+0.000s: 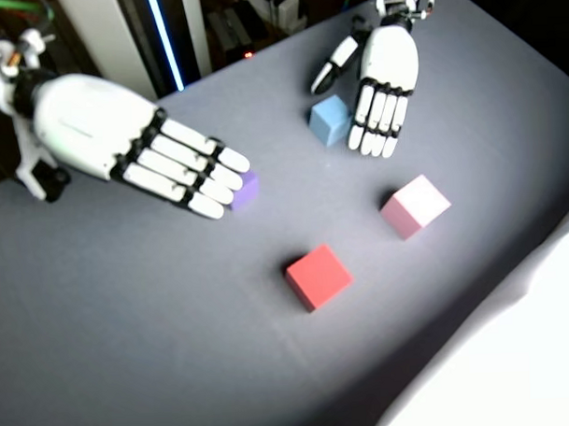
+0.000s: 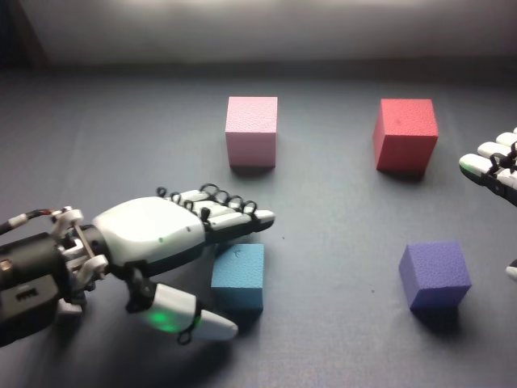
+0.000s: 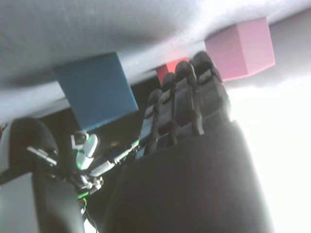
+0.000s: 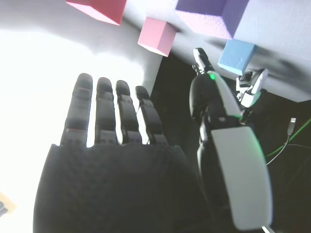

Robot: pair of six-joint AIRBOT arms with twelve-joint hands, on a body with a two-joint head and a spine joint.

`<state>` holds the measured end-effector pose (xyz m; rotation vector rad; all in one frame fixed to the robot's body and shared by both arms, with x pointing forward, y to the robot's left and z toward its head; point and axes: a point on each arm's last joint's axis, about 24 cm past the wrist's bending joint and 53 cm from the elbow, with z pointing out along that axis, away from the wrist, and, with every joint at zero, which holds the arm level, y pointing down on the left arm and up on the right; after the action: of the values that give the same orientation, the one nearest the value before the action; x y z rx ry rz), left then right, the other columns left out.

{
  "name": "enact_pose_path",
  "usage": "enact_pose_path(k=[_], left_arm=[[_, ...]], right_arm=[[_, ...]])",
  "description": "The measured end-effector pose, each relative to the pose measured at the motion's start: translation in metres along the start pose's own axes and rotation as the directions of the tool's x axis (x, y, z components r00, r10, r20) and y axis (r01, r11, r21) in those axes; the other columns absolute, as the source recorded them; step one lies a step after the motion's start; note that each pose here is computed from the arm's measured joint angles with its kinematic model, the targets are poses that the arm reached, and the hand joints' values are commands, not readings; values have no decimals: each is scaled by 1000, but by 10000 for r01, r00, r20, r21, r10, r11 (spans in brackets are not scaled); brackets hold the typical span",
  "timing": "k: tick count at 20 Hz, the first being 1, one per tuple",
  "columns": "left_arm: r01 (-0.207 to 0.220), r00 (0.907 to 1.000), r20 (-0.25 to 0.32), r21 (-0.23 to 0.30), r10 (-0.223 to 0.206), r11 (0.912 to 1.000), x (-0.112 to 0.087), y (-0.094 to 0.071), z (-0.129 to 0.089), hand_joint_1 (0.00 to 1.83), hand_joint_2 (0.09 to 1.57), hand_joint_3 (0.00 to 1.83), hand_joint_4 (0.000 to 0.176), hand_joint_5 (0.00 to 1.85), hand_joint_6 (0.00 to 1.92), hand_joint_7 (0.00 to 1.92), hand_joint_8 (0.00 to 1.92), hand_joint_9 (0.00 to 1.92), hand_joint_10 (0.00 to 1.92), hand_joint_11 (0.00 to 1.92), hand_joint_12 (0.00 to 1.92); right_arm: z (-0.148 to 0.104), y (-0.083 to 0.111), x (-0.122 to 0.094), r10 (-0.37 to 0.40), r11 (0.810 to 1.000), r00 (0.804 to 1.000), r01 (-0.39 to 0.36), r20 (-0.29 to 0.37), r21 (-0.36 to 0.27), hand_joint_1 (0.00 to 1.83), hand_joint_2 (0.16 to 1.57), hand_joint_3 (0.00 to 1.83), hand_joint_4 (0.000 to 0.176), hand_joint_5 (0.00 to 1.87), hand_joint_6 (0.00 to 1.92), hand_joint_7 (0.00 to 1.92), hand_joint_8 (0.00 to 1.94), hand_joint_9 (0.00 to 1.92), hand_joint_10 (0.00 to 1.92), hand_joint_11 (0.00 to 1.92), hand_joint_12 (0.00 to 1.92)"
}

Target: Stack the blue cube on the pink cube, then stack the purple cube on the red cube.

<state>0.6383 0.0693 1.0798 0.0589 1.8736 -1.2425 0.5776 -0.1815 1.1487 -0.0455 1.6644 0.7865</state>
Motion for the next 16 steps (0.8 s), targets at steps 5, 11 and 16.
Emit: enact_pose_path(k=[5,11,16], left_arm=[[703,9958,558,492,-730,9963,-12,-5,17,1098,1226,9,0,761,1266,1041,1862,1253,1880,1352,1911],[-44,9972,748,554,3,9985,-29,-16,-5,1081,1254,2,0,728,1378,1008,1918,1255,1921,1370,1921],[-710,9680,2473,1077,425,9916,-102,-43,-11,1179,1292,0,0,630,1225,727,1690,734,1794,749,1921]], right_arm=[[0,-1,1,33,10000,10000,-33,-20,35,630,1351,1,0,0,0,0,0,0,0,0,0],[-1,-2,2,87,9999,9999,-87,-53,65,454,1381,9,0,0,0,0,0,0,0,0,0],[-1,-2,0,79,10000,10000,-79,5,49,522,1381,3,0,0,0,0,0,0,0,0,0]])
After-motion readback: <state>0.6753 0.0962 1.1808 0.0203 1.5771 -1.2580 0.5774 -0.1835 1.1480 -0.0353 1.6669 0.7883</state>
